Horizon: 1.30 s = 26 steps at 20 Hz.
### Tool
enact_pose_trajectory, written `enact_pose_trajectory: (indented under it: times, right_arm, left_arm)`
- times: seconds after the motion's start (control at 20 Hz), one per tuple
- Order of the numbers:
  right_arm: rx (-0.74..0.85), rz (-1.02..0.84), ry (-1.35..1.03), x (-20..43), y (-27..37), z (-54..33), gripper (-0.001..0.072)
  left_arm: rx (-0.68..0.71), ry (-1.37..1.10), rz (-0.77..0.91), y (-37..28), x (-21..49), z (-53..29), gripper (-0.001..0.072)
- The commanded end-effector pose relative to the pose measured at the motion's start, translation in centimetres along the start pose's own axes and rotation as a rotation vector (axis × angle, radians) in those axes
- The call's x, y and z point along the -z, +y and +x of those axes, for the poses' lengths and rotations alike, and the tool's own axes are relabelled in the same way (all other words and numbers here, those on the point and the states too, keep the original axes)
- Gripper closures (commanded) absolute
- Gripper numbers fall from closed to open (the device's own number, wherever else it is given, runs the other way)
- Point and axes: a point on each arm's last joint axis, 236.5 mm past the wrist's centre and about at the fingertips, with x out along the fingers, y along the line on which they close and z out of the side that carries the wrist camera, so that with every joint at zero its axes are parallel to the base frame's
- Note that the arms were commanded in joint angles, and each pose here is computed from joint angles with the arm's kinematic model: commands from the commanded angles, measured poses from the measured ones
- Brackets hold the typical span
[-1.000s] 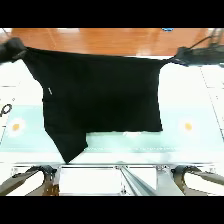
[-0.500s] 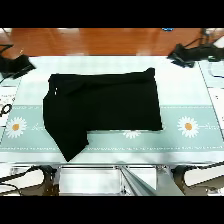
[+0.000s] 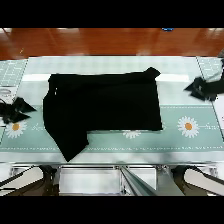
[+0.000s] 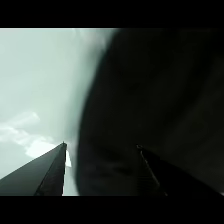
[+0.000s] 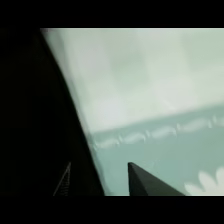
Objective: Fold the shirts.
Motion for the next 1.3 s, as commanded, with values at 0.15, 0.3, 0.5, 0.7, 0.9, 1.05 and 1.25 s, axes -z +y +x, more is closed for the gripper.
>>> enact_pose_trajectory:
  times: [0.15,0.3,0.5,0.7,0.9,1.05,1.25]
  right_arm:
    - [0.027,0.025,0.013,8.9,-2.9,1.7,0.0298]
    - [0.024,0.018,0.009,9.1,-2.7,1.5,0.0298]
    - [0.02,0.021,0.001,8.9,-2.6,1.5,0.0298]
    - [0.02,0.02,0.003,8.9,-2.6,1.5,0.0298]
    - [0.053,0.026,-0.012,8.6,-3.5,1.4,0.0298]
    - [0.103,0.062,0.071,10.8,-5.1,2.1,0.0298]
    - [-0.072,0.13,0.243,15.5,-2.6,5.1,0.0298]
  left_arm:
    - [0.134,0.021,-0.109,1.2,3.7,3.9,0.0201]
    - [0.119,-0.01,-0.098,1.2,2.9,4.2,0.0201]
    - [0.108,0.024,-0.08,0.8,3.3,5.3,0.0202]
    - [0.106,0.09,-0.085,0.7,4.2,6.9,0.0202]
    - [0.106,0.14,-0.02,-0.3,5.2,7.8,0.0678]
    - [0.116,0.149,-0.003,-1.0,5.1,7.4,0.0689]
    - [0.117,0.134,0.009,-1.2,4.4,7.0,0.0689]
